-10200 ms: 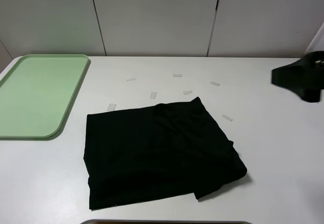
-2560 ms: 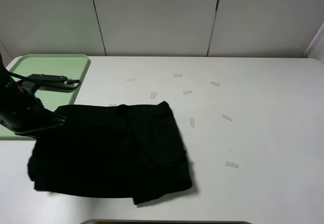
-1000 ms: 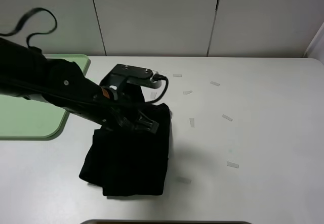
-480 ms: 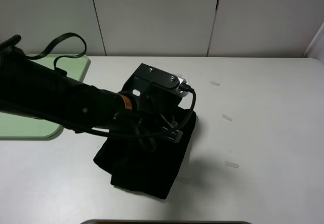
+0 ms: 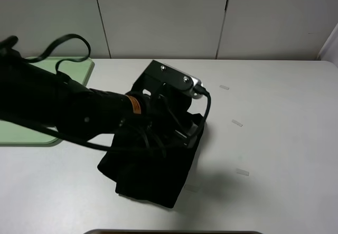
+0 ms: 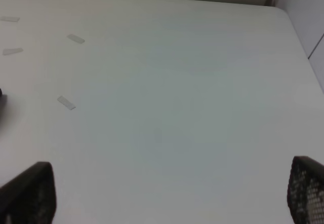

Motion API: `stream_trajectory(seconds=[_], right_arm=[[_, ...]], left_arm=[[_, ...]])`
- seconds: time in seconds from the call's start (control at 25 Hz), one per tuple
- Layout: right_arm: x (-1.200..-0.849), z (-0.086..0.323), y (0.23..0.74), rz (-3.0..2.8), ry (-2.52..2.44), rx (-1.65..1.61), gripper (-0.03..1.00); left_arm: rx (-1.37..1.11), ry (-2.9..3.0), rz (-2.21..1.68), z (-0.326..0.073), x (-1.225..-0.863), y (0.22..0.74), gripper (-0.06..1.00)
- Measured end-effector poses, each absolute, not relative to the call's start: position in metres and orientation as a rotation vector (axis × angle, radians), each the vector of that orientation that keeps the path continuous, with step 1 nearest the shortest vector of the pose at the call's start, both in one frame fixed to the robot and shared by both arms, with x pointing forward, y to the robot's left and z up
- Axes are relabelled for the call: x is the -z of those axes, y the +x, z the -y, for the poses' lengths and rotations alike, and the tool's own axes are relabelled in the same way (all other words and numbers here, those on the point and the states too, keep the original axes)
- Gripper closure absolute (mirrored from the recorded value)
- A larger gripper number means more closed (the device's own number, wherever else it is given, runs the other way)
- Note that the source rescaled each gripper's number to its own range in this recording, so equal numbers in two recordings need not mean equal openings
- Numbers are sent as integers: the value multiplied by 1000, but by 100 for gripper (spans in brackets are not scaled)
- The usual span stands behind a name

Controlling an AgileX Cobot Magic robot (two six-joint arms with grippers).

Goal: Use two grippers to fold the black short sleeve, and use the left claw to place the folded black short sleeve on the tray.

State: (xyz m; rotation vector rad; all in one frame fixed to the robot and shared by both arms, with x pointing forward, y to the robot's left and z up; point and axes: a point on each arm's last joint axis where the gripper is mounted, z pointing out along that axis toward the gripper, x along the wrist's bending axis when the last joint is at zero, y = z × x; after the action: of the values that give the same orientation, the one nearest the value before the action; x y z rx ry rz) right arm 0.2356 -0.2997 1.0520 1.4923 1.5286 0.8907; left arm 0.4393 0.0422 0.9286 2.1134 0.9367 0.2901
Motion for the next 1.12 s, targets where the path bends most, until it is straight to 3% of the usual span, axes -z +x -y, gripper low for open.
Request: stream_trajectory(seconds=[0.36,0.84,1.0,1.12], right_arm=[[-1052,300,236,-1529,1492,-891,-3],[-1052,300,236,-1529,1492,-891,-3],[-1052,300,236,-1529,1492,-891,-3],[-1052,300,236,-1529,1492,-891,-3]], left_arm=[[-420,1908,-1221,-110,-965,491,23],[-493,2048,-1298,-159,-938,492,22],[-509,2124,-1237,-161,-933,488,3],[-520,2201,-1161,-161,-931,486,-3]])
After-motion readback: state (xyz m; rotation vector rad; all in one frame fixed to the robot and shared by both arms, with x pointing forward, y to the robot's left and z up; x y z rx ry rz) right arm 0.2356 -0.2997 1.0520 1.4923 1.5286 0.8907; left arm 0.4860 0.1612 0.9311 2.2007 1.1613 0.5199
